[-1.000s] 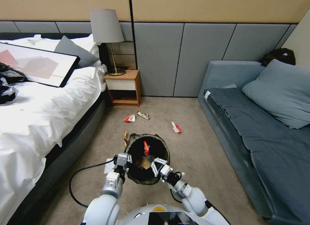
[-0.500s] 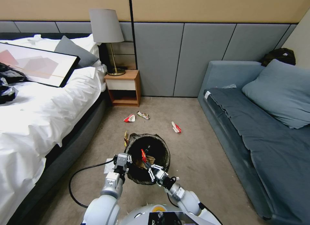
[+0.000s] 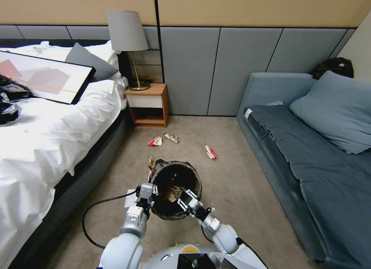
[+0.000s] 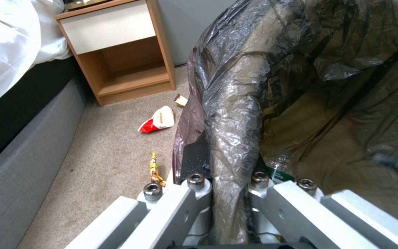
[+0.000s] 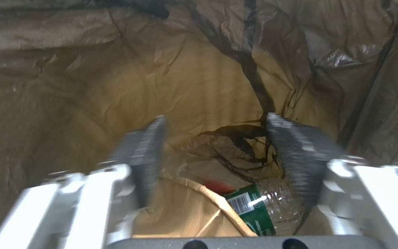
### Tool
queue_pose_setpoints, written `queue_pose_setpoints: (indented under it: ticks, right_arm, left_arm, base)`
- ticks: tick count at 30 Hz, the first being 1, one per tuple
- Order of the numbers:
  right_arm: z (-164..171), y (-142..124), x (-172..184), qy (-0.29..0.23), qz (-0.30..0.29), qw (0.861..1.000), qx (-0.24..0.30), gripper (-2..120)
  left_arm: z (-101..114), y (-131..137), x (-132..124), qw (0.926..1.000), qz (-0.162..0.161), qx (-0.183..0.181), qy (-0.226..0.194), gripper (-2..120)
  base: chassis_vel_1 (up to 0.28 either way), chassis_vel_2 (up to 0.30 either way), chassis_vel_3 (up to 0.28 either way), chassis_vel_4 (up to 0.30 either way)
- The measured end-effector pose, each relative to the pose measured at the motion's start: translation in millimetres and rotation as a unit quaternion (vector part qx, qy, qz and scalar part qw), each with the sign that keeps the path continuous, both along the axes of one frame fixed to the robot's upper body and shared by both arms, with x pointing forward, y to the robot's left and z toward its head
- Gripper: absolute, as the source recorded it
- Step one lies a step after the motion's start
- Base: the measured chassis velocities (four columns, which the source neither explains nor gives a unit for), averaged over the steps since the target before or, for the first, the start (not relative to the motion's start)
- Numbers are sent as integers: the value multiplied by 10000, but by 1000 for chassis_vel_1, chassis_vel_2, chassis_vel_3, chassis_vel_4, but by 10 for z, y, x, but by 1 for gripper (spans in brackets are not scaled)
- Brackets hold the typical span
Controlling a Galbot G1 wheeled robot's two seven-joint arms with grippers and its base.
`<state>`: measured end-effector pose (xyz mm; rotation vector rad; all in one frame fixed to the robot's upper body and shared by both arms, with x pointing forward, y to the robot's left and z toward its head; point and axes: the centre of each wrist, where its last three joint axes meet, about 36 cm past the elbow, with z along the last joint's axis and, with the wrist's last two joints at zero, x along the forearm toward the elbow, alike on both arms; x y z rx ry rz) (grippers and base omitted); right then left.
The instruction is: Pick up the trash bin, then pick up the garbage from the floor and place it into the trash bin.
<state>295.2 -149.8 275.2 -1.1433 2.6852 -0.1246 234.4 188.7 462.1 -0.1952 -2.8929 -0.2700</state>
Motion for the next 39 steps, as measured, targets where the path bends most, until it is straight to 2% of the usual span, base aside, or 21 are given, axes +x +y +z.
queue_pose_setpoints:
  ticks: [1,2,5,6,8,13,15,20,22,23,26,27,29,30,33,35,39]
  right_arm:
    - [22,-8,5,-12,-6,10000,2,73]
    - [22,-8,5,-12,-6,10000,2,73]
    - [63,-4,6,-35,-10,10000,28,86]
    - [63,-4,6,-35,-10,10000,28,86]
    - [112,8,-2,-82,-7,9999,69,97]
    - [220,22,-30,-193,8,9997,136,107]
    - [361,30,-57,-361,5,9991,222,111]
    - [601,41,-91,-620,-123,9972,409,114]
    - [807,22,-114,-832,-401,9940,593,114]
    - [807,22,-114,-832,-401,9940,593,114]
    - [1123,32,-187,-1031,-1212,9805,1154,113]
    - [1123,32,-187,-1031,-1212,9805,1154,113]
    - [1273,22,-252,-1053,-1673,9693,1464,110]
    - [1273,22,-252,-1053,-1673,9693,1464,110]
    - [1390,-23,-369,-1016,-2178,9561,1679,103]
    - [1397,-34,-388,-1010,-2277,9533,1710,101]
    - [1349,-164,-455,-1040,-2756,9388,1785,100]
  left_arm:
    - [0,1,0,10000,-5,2,0,1]
    - [0,1,0,10000,-5,2,0,1]
    - [1,3,-1,10000,-5,5,-2,1]
    - [1,3,-1,10000,-5,5,-2,1]
    - [6,3,-4,10000,-13,0,-4,1]
    - [7,6,-5,10000,-23,3,-2,1]
    - [8,6,-3,10000,-23,-3,-5,1]
    - [-6,10,5,10000,-5,1,11,1]
    - [-12,22,10,10000,14,18,18,1]
    - [-12,22,10,10000,14,18,18,1]
    - [-5,38,23,10000,35,22,16,1]
    - [-5,38,23,10000,35,22,16,1]
    - [4,51,41,10000,59,19,-6,1]
    - [4,51,41,10000,59,19,-6,1]
    - [10,61,53,10000,85,-15,-7,1]
    - [12,61,56,10000,91,-21,-9,1]
    - [26,62,71,9999,136,-71,-39,1]
  base:
    - [0,0,0,0]
    - [0,0,0,0]
    - [0,0,0,0]
    - [0,0,0,0]
    - [0,0,0,0]
    - [0,0,0,0]
    - [0,0,0,0]
    - [0,0,0,0]
    - [0,0,0,0]
    - [0,0,0,0]
    - [0,0,0,0]
    - [0,0,0,0]
    - [0,0,0,0]
    - [0,0,0,0]
    - [0,0,0,0]
    - [0,0,0,0]
    - [0,0,0,0]
